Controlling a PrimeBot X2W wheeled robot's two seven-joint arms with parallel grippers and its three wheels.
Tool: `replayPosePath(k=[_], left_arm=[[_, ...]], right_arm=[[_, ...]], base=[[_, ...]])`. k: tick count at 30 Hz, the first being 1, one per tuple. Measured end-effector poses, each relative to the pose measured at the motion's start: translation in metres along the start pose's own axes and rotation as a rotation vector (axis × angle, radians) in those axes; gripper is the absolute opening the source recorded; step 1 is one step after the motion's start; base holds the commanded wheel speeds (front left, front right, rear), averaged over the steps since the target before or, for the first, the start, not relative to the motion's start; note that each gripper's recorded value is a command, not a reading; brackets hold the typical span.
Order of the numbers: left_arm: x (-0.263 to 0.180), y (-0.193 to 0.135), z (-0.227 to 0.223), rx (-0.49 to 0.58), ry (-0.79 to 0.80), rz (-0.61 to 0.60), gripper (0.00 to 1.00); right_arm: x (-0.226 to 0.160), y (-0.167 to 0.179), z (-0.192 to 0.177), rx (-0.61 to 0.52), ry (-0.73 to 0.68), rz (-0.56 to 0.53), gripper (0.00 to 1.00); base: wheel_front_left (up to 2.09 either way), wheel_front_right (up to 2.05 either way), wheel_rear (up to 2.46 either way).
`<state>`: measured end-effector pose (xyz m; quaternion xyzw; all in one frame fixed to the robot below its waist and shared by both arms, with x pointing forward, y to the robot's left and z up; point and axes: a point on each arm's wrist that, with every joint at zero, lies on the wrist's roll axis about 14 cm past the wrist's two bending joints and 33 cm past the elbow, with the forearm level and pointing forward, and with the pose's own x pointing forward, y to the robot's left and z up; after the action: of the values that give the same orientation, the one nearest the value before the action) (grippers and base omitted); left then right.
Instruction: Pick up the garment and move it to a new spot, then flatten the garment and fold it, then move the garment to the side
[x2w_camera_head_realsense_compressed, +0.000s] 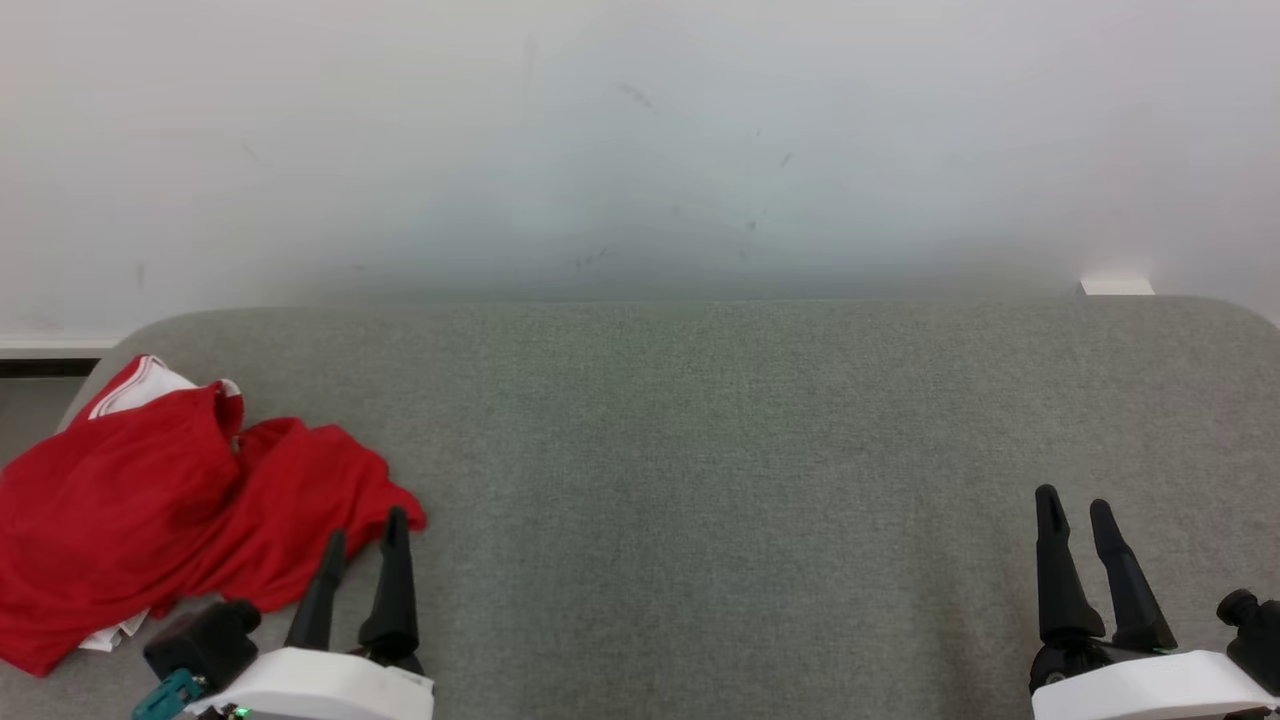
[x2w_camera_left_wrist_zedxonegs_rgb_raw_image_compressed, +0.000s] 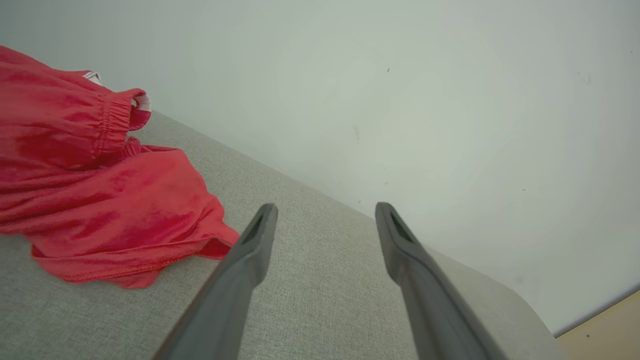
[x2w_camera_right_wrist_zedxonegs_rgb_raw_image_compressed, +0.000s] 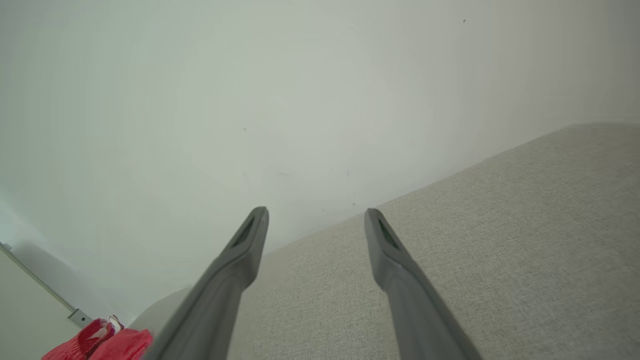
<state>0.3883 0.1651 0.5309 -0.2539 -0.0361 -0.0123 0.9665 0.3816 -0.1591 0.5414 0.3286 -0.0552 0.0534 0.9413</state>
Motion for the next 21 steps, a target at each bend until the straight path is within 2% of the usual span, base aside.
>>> replayPosePath(k=[21], left_arm=[[-0.0018,-0.0103,-0.006,0.195,-0.011,-0.038,1.0]], right_arm=[[-0.0053,0.0049,-0.0101,-0.208,0.017,0.034,1.0]], base=[[0.0,0.0,0.0]])
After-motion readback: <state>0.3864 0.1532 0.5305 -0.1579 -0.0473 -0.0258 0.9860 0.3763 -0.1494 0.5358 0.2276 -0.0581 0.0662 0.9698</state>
